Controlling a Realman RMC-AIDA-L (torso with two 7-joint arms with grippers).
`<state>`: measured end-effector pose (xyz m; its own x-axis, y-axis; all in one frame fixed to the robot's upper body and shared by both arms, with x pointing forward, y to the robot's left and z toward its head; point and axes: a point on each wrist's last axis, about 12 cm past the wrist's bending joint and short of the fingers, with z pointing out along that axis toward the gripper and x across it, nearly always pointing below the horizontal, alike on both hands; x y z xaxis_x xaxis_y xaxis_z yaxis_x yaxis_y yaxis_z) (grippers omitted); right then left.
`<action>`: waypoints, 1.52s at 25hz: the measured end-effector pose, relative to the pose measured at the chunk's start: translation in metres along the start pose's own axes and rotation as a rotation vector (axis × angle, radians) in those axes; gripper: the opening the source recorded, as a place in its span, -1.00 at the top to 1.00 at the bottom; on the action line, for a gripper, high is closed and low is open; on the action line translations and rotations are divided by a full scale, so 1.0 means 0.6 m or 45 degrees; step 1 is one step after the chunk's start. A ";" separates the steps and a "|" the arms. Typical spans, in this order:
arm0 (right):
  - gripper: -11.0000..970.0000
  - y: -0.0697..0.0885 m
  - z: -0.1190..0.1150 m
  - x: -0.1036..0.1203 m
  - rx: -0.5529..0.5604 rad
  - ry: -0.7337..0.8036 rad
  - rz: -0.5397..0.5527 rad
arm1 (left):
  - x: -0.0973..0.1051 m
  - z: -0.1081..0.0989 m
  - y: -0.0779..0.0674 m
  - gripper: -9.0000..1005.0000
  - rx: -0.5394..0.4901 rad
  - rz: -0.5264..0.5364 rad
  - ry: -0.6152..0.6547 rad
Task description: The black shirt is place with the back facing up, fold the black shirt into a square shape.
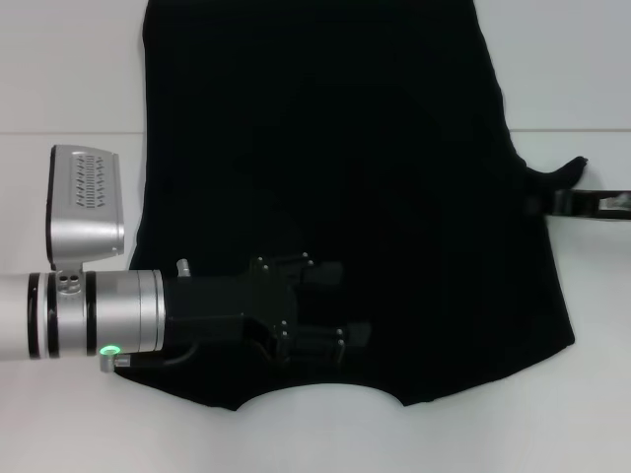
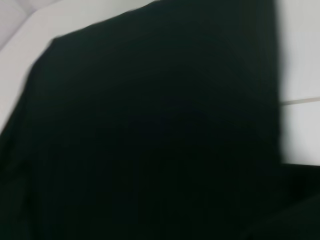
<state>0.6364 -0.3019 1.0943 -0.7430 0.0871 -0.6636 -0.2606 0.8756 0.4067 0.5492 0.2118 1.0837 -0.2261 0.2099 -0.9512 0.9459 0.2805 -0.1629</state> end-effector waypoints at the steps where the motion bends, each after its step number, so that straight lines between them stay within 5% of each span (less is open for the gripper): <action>1: 0.96 0.013 0.007 -0.003 -0.021 0.024 -0.033 | 0.000 0.000 0.000 -0.74 0.000 0.000 0.000; 10: 0.96 0.085 0.047 -0.026 -0.078 0.166 -0.160 | -0.004 -0.003 0.005 -0.74 -0.009 -0.003 0.011; 21: 0.94 0.105 0.055 -0.035 -0.071 0.220 -0.179 | -0.004 -0.004 0.010 -0.74 -0.038 -0.006 0.025; 29: 0.54 0.079 0.041 -0.048 -0.020 0.143 -0.133 | -0.004 -0.003 0.011 -0.74 -0.040 -0.007 0.027; 38: 0.02 0.011 0.008 -0.056 0.134 0.066 0.068 | -0.005 -0.003 0.011 -0.74 -0.041 -0.004 0.020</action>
<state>0.6628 -0.2969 1.1165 -0.7857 0.1130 -0.6082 -0.1554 0.9156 0.3709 0.5557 0.2145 1.0856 -0.2331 0.2232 -0.9465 0.9373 0.3110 -0.1575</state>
